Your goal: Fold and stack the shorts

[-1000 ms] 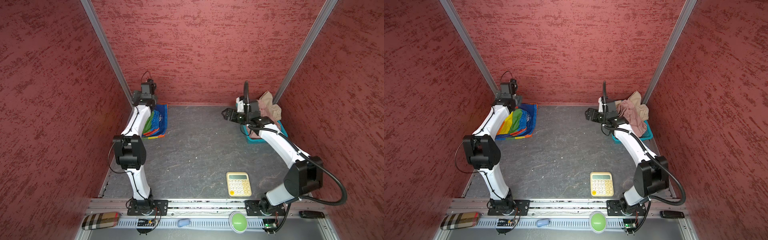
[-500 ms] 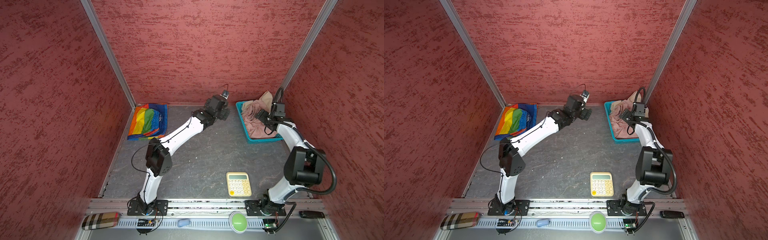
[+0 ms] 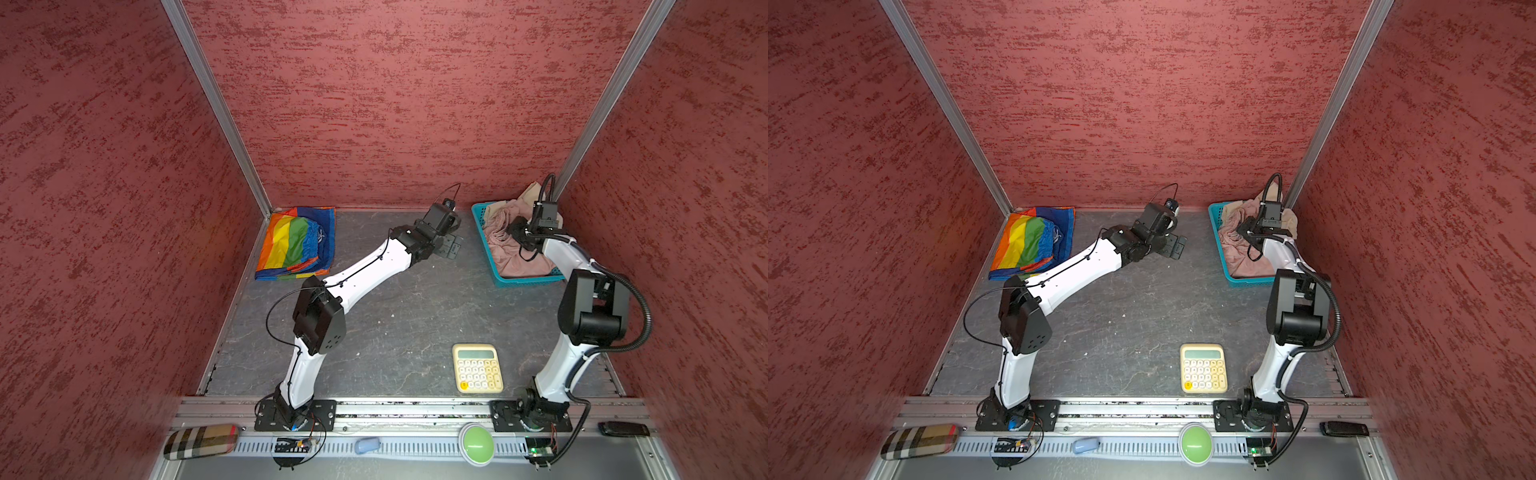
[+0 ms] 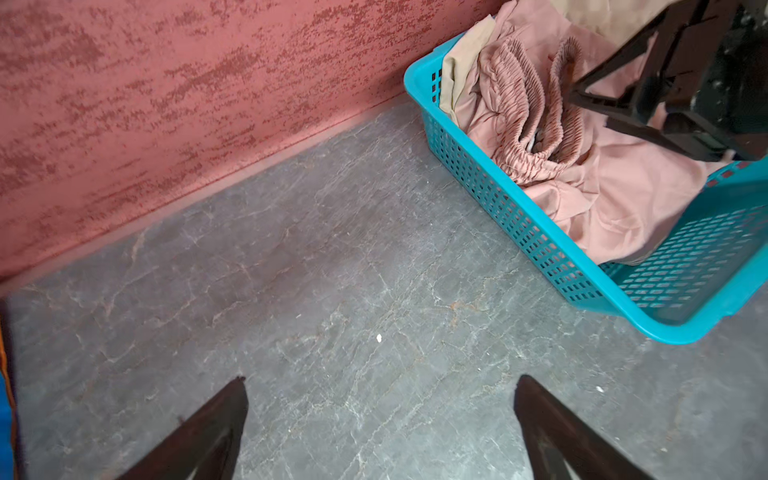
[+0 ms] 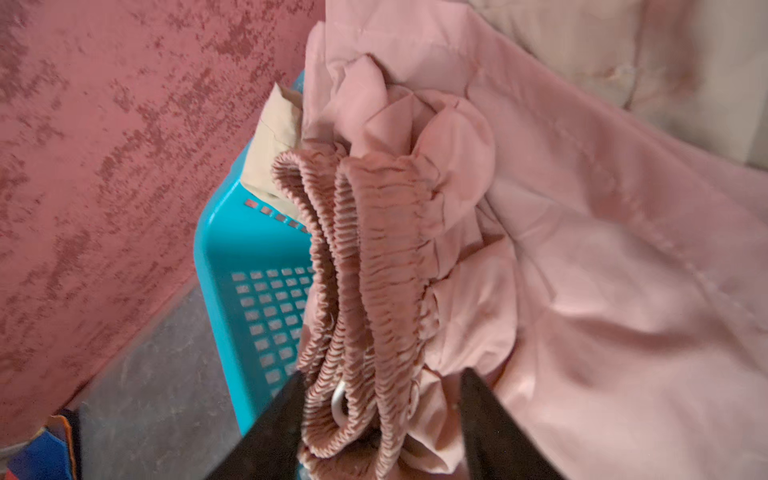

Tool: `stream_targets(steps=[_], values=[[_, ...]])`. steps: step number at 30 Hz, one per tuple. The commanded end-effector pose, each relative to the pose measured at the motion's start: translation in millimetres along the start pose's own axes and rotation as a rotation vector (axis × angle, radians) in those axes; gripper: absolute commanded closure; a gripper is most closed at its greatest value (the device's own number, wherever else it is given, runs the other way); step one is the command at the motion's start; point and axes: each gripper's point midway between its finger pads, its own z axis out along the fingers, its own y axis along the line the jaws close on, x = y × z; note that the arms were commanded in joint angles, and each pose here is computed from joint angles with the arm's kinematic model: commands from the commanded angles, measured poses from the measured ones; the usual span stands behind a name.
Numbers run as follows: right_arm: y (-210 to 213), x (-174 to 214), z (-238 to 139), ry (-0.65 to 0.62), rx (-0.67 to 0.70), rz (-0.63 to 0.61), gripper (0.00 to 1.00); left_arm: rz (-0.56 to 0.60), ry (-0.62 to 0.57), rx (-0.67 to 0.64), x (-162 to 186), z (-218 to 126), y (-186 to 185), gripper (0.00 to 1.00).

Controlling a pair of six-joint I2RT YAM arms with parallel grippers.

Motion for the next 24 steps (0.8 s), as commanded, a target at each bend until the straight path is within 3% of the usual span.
stream_targets(steps=[1,3,6,12,16,19,24], values=[[5,-4,9,-0.024,-0.032,0.029,0.62,-0.042,0.012,0.093,-4,-26,-14,0.01],[4,-1,9,-0.025,-0.026,0.035,0.68,-0.035,0.021,0.099,-1,-30,-13,0.01],[-2,2,11,-0.026,0.001,0.036,0.56,-0.048,0.026,0.113,4,-39,-10,0.01],[-4,7,27,-0.009,-0.005,0.06,0.6,-0.118,0.032,0.188,17,-56,-7,0.01],[2,13,34,0.011,-0.019,0.073,0.77,-0.162,0.033,0.217,23,-60,2,0.01],[8,14,29,0.015,-0.024,0.066,1.0,-0.221,0.034,0.234,25,-58,13,0.01],[36,6,-8,-0.026,-0.05,0.01,1.0,-0.279,0.024,0.281,21,-55,15,0.01]])
